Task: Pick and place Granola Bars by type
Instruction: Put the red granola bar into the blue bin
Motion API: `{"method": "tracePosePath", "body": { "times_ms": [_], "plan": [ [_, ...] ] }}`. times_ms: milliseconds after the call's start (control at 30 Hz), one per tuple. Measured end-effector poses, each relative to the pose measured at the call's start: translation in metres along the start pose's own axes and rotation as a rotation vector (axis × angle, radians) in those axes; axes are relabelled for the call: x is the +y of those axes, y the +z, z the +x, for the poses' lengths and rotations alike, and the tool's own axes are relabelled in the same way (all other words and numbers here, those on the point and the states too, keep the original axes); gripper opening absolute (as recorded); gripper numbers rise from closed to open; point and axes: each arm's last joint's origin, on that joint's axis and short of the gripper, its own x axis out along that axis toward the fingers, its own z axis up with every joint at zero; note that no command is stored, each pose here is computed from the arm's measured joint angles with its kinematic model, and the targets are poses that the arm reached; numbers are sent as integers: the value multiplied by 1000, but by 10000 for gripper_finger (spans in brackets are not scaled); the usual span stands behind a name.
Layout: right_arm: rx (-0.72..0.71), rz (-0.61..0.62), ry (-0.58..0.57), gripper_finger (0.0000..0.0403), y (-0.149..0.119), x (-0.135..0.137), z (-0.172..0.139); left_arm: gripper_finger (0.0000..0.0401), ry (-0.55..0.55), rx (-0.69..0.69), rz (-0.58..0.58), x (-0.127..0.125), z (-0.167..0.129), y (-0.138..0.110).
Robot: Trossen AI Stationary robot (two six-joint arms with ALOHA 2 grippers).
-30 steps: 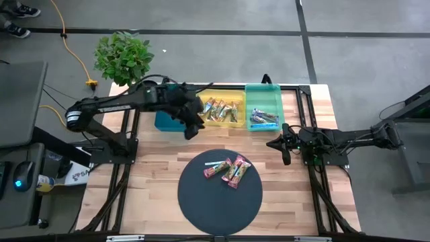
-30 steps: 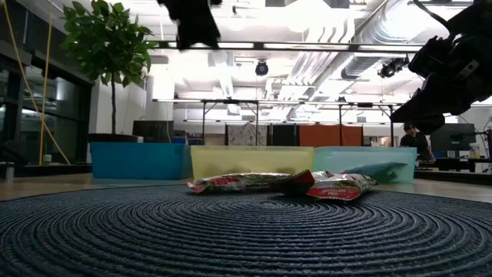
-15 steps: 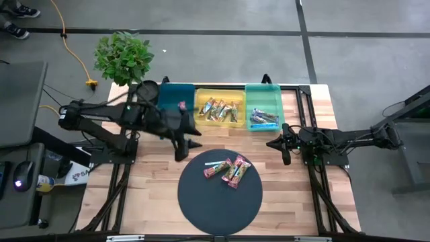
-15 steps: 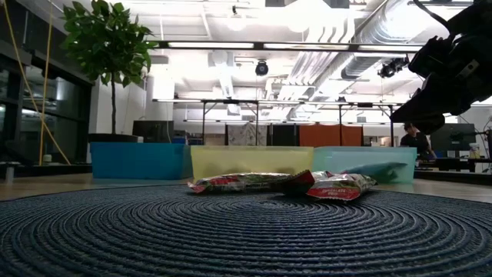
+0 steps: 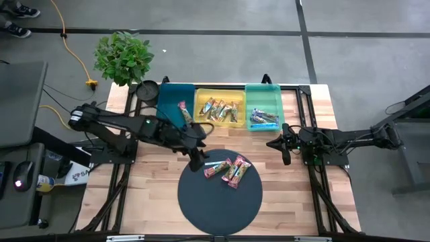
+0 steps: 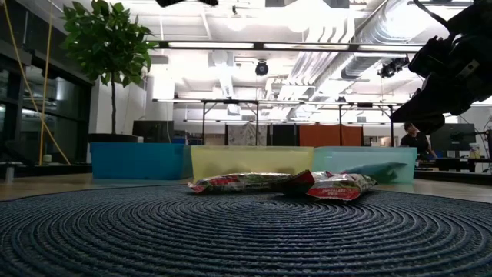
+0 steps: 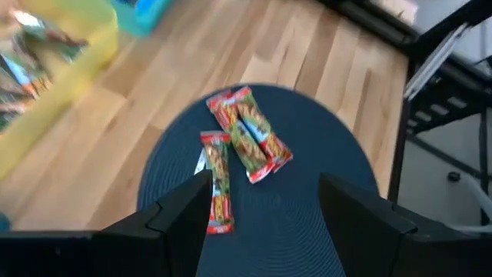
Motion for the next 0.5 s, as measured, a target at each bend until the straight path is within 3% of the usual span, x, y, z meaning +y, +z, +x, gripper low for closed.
{"method": "tracePosePath", "body": {
  "times_ms": [500],
  "plan": [
    [0,0,0,0,0,0,0,234,98,309,9,10,97,-19]
  ]
}}
